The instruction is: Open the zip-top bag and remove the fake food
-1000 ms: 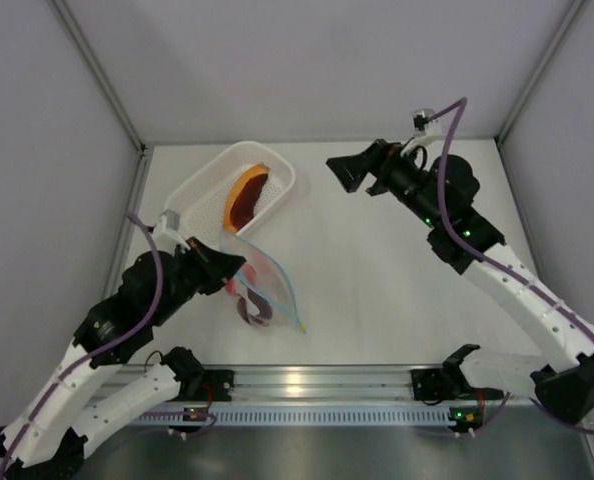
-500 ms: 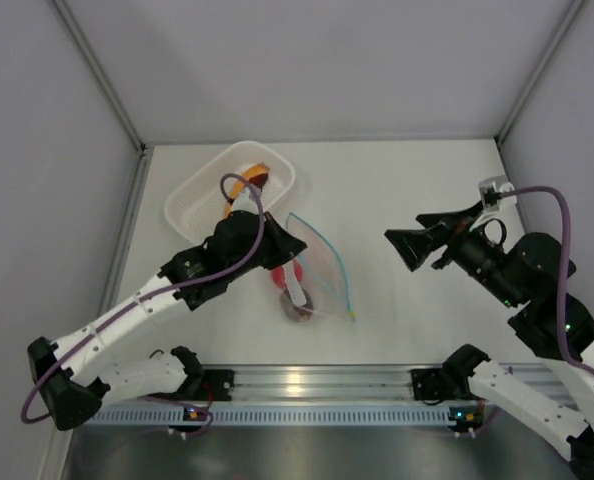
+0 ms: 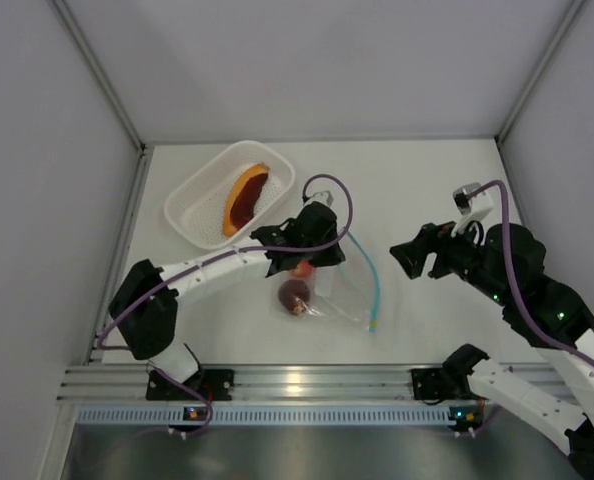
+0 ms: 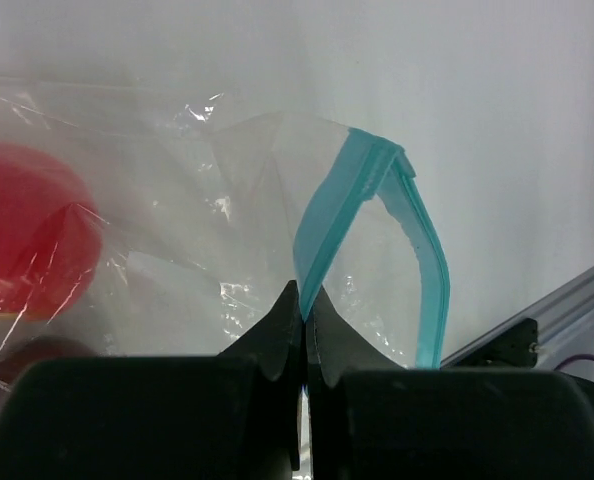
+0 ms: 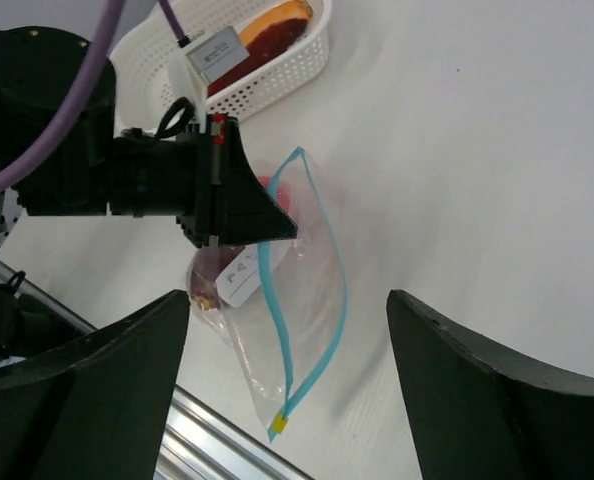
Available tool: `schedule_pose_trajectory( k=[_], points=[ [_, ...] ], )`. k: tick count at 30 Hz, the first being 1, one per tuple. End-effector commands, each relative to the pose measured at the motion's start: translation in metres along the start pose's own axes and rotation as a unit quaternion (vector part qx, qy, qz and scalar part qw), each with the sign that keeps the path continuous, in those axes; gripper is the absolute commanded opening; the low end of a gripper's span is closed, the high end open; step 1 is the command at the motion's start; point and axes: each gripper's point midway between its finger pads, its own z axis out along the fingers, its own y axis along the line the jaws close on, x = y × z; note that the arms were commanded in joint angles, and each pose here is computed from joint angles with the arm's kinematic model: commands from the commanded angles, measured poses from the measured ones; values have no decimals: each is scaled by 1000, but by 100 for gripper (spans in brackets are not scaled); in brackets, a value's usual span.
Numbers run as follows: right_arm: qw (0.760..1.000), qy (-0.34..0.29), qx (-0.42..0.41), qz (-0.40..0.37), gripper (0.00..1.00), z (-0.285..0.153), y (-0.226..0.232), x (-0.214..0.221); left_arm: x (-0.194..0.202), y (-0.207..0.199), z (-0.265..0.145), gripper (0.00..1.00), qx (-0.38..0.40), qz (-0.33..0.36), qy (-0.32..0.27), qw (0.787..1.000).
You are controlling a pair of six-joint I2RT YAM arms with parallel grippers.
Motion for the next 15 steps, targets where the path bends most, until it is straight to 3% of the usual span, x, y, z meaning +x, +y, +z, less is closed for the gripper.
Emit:
schedule_pose_trajectory(
  k=[1, 5, 11, 15],
  points=[
    [1000, 21, -12, 0, 76, -2, 5, 7, -12, -13, 6, 0, 7, 44, -7, 999],
    [999, 46, -6, 2, 55, 1, 5, 10, -14, -9, 13, 0, -10, 59, -2, 998],
    [998, 63, 28, -7, 44, 2, -6, 11, -16, -14, 6, 0, -2, 60, -3, 998],
    [998, 58, 3, 13, 41, 10, 1, 23, -20, -24, -5, 0, 17, 54, -6, 998]
  ],
)
